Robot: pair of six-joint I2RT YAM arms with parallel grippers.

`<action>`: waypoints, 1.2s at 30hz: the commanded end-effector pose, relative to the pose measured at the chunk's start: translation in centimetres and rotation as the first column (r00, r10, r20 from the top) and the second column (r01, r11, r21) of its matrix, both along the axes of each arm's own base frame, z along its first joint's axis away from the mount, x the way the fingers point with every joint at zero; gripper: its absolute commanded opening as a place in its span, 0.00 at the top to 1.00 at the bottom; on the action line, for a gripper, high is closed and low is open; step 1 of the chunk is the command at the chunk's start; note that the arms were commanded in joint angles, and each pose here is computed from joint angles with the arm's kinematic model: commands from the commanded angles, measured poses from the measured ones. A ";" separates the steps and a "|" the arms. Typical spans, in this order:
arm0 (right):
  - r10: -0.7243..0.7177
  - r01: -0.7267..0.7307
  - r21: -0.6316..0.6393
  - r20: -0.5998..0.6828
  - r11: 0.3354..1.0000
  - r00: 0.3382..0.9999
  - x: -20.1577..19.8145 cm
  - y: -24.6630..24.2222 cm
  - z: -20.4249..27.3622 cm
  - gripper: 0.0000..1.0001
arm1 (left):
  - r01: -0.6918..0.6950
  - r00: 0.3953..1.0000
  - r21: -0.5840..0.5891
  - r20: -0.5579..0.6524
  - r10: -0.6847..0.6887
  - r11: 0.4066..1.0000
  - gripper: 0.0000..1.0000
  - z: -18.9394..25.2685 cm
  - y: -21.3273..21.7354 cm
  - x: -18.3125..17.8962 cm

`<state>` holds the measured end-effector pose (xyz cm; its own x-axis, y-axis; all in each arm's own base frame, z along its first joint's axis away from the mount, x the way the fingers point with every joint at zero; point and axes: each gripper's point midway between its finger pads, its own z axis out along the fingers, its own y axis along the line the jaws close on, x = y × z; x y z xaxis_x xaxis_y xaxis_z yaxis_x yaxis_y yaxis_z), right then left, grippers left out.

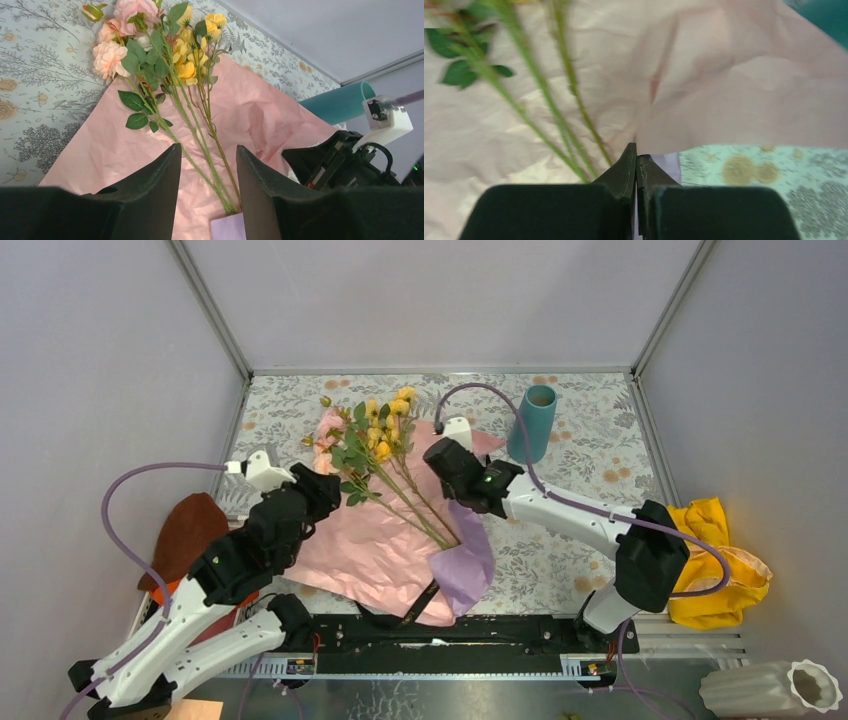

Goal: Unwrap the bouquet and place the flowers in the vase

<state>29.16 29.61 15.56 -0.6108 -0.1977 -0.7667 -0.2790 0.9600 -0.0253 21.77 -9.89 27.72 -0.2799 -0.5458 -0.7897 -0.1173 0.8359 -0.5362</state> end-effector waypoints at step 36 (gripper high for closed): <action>0.009 -0.040 0.305 0.102 0.951 0.995 -0.4 -5.9 9.3 0.44 | -0.045 0.999 0.018 0.007 0.044 0.999 0.30 -1.7 -0.2 1.3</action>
<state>29.47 19.62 20.07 -0.6070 0.0752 -0.7911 -0.1146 0.9768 0.1809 22.73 -10.61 26.25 -0.2701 -0.5520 -0.7889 -0.1236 0.8325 -0.5401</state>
